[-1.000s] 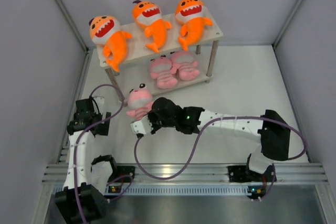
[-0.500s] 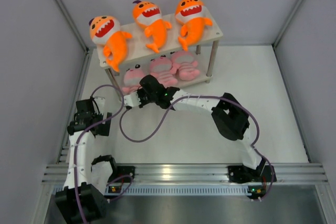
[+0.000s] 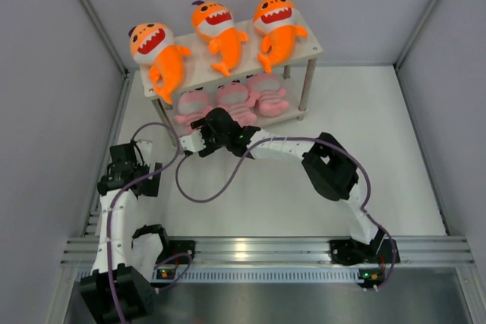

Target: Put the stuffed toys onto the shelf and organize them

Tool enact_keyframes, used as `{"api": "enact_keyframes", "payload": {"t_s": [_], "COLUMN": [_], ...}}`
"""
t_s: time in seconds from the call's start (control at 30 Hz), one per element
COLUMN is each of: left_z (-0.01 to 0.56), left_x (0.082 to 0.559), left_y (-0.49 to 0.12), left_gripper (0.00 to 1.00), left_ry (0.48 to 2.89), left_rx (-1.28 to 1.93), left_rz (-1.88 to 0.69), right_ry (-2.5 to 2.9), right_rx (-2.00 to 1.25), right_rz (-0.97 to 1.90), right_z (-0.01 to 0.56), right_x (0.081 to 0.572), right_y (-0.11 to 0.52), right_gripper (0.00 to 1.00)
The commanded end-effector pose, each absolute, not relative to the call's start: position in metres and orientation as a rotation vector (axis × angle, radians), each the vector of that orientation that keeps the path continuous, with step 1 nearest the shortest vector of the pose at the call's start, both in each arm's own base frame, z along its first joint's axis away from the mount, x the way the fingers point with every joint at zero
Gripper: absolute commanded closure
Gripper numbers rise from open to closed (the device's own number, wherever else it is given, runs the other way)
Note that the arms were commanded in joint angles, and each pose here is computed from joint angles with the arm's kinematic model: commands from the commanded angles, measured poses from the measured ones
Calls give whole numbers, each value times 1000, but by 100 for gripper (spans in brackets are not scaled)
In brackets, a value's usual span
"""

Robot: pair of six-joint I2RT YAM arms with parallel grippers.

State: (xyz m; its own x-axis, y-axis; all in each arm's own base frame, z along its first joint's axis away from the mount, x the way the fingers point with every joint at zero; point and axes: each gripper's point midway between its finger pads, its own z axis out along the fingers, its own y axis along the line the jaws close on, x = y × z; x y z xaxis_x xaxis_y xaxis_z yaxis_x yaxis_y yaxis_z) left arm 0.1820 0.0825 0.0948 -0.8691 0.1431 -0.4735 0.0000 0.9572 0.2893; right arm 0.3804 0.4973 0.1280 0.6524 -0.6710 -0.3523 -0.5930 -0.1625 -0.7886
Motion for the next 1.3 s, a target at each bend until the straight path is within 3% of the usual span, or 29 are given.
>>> {"api": "enact_keyframes", "payload": {"t_s": [0.0,0.07,0.13,0.33,0.53,0.8,1.0,1.27], "left_z": [98,98,98,99,108,127,139,139], "left_x": [191,191,191,192,191,188,185,184], "left_y": [84,84,84,82,83,85,82,83], "left_gripper": [1,1,1,1,1,1,1,1], "left_ry": [2561,2561,2558,2554,2504,2425,2370,2369], "left_rx": [82,79,83,108,106,85,86,76], "left_rz": [378,379,379,369,392,430,427,436], "right_ry": [908,915,902,1009,1298,1834,1940,1908], "right_rx": [-1729,-1698,-1676,-1557,-1337,-923,-203,124], "right_rz": [-99,-110,-116,-13,182,-5,-134,-110], "right_z": [199,217,232,245,243,177,198,194], "right_x": [365,353,328,247,214,243,283,288], "right_y": [500,493,488,460,398,261,125,43], "right_gripper": [32,22,1,1,1,1,1,1]}}
